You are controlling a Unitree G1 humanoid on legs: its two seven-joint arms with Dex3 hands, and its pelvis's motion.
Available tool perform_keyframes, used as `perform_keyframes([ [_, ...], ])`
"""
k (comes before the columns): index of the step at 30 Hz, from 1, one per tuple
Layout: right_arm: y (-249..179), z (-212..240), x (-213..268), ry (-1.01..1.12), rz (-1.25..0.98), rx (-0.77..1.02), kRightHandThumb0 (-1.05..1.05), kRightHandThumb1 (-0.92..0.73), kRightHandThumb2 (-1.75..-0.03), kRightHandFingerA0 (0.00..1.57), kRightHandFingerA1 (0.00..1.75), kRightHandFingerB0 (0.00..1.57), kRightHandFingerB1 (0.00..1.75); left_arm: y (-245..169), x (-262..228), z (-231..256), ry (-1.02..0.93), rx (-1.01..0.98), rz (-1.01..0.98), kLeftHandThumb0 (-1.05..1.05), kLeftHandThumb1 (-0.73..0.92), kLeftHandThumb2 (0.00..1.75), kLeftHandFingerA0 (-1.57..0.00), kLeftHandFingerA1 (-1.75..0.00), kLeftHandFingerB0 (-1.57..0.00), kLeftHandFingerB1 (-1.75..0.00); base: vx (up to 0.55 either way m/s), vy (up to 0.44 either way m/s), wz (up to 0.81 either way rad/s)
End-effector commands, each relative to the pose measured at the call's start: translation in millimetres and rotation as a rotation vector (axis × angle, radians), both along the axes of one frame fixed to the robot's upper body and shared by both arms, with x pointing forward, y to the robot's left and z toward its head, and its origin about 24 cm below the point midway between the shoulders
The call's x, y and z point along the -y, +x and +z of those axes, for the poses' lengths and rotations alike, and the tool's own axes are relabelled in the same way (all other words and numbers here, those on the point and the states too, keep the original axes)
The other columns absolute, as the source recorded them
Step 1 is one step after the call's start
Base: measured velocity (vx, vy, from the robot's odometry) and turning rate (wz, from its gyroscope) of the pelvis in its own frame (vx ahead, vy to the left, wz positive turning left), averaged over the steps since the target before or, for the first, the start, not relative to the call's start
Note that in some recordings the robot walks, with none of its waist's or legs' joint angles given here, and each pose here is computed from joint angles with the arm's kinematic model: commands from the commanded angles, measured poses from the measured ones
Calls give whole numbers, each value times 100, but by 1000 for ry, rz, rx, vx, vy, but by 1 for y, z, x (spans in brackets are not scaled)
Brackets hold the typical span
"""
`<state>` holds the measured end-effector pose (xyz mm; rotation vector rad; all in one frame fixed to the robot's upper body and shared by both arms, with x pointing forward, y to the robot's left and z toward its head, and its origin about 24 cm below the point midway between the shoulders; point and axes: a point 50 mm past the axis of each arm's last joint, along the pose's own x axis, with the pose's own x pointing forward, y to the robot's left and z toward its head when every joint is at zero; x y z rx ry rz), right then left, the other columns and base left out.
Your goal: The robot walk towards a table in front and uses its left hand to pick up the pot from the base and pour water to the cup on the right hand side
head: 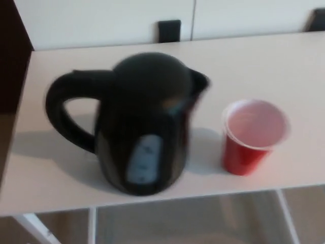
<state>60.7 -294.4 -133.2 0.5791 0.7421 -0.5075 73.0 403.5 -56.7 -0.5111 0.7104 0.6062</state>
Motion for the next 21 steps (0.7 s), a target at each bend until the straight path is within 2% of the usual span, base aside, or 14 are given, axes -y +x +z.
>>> perform_keyframes([
  [1,-1,2,7,-21,-28,-7,-30,-42,-82,34,68,23,50,0,-4,3,2,-3,13,-4,59,98,-31,-56,-9,-47,-143,-91,0],
  [2,-1,2,6,-20,-30,-3,-28,-46,-69,32,68,26,43,0,-4,3,-3,-2,22,-4,59,98,-32,-57,-9,-47,-155,-88,1],
  [3,-1,2,6,-19,-31,-2,-28,-46,-69,32,68,26,43,0,-4,3,-5,-2,26,-4,59,98,-32,-57,-9,-47,-155,-61,3],
  [5,-1,3,6,-14,-37,11,-29,-42,-83,34,68,24,50,1,-4,2,-3,1,13,-5,60,99,-29,-56,-7,-46,-135,-21,0],
  [7,0,3,6,-14,-30,15,-25,-48,-73,32,67,27,43,1,-4,1,-4,1,13,-6,59,98,-28,-55,-7,-46,-120,60,1],
  [8,1,4,7,-9,-28,22,-25,-34,-92,29,64,18,55,3,-3,1,-8,5,14,-5,59,98,-34,-58,-8,-47,-117,146,-5],
  [10,2,3,8,-14,-29,18,-28,-32,-90,29,64,18,55,6,-3,2,-2,6,7,-4,60,99,-32,-57,-9,-47,-140,186,-9],
  [14,2,4,7,-20,-36,17,-23,-49,-76,33,69,28,47,8,-2,3,12,-3,2,-4,58,97,-27,-54,-10,-47,-114,233,-5],
  [15,2,4,7,-23,-32,13,-28,-44,-87,34,67,24,53,9,-3,3,12,-2,-3,-5,58,97,-29,-55,-9,-47,-65,164,5],
  [17,1,4,7,-28,-28,9,-24,-51,-75,30,67,26,46,9,-2,3,10,7,-12,-6,57,98,-29,-55,-8,-47,-67,125,1],
  [18,0,4,7,-28,-15,17,-25,-52,-76,30,66,21,43,9,-2,3,9,8,-21,-7,57,97,-29,-56,-8,-47,0,0,0],
  [19,1,4,7,-21,-13,20,-20,-41,-99,27,64,12,53,10,-2,3,13,4,-14,-7,56,97,-34,-58,-11,-48,0,0,0],
  [20,1,4,7,-23,-9,19,-24,-51,-80,31,68,20,43,10,-2,4,15,4,-15,-7,55,96,-33,-57,-11,-48,0,0,0],
  [21,1,4,7,-27,-3,18,-24,-51,-80,31,68,20,43,10,-2,4,17,6,-19,-7,55,96,-33,-57,-11,-48,0,0,0],
])
